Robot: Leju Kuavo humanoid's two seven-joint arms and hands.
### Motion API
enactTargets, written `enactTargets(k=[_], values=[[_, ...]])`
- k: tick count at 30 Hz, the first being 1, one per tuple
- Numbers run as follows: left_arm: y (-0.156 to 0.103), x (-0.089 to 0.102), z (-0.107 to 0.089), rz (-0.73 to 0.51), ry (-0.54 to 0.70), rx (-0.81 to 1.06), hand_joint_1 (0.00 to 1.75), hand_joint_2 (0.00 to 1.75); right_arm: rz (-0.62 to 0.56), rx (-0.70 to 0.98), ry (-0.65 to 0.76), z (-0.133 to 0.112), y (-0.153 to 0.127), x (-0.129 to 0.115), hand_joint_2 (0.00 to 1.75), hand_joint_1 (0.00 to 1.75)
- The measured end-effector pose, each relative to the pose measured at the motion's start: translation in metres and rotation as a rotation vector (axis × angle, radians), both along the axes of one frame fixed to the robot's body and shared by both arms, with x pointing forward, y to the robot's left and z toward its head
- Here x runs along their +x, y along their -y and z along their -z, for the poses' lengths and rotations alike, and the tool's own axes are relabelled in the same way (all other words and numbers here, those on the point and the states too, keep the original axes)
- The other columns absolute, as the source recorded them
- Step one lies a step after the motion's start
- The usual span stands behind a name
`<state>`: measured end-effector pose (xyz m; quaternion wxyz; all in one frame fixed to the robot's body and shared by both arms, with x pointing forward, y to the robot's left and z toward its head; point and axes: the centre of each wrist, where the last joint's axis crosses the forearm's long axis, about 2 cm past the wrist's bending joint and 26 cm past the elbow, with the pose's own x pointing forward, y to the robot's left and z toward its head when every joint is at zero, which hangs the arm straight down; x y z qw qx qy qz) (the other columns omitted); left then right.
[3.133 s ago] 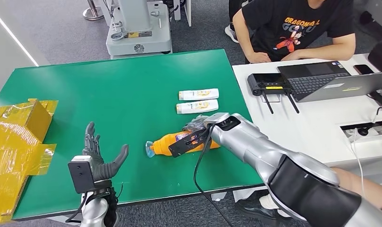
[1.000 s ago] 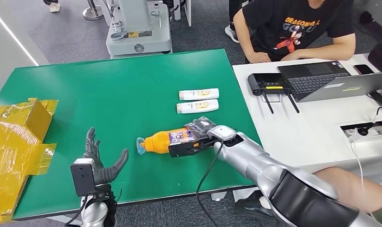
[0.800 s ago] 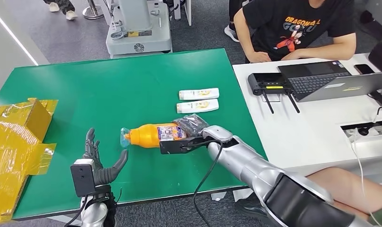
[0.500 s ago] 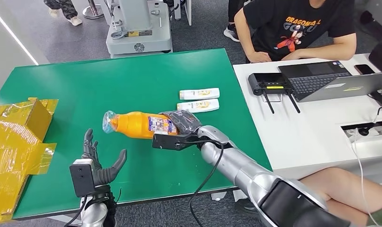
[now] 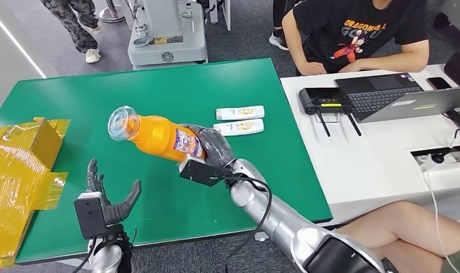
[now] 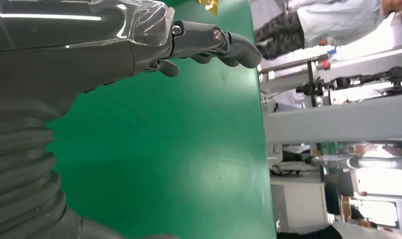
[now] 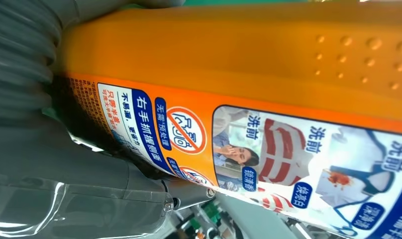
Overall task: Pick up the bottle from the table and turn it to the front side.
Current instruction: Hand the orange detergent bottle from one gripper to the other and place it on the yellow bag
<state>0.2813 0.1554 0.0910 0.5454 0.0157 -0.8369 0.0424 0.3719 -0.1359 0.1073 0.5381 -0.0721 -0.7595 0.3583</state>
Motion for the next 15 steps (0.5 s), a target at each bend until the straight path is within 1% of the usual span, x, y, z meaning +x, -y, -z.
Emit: enactTargets(k=[4, 7, 10, 15], values=[[0.000, 0.000, -0.004, 0.110, -0.002, -0.054, 0.00, 1.75, -0.032, 0.051, -0.040, 0.002, -0.008, -0.007, 1.75, 1.75], [0.001, 0.000, -0.009, 0.168, 0.010, -0.071, 0.00, 1.75, -0.038, 0.085, -0.053, 0.003, -0.011, -0.009, 1.75, 1.75], [0.000, 0.001, -0.017, 0.192, 0.027, -0.064, 0.00, 1.75, -0.036, 0.112, -0.066, 0.005, -0.014, -0.012, 1.75, 1.75], [-0.004, 0.008, -0.030, 0.198, 0.063, -0.018, 0.00, 1.75, -0.009, 0.113, -0.093, 0.007, -0.014, -0.014, 1.75, 1.75]])
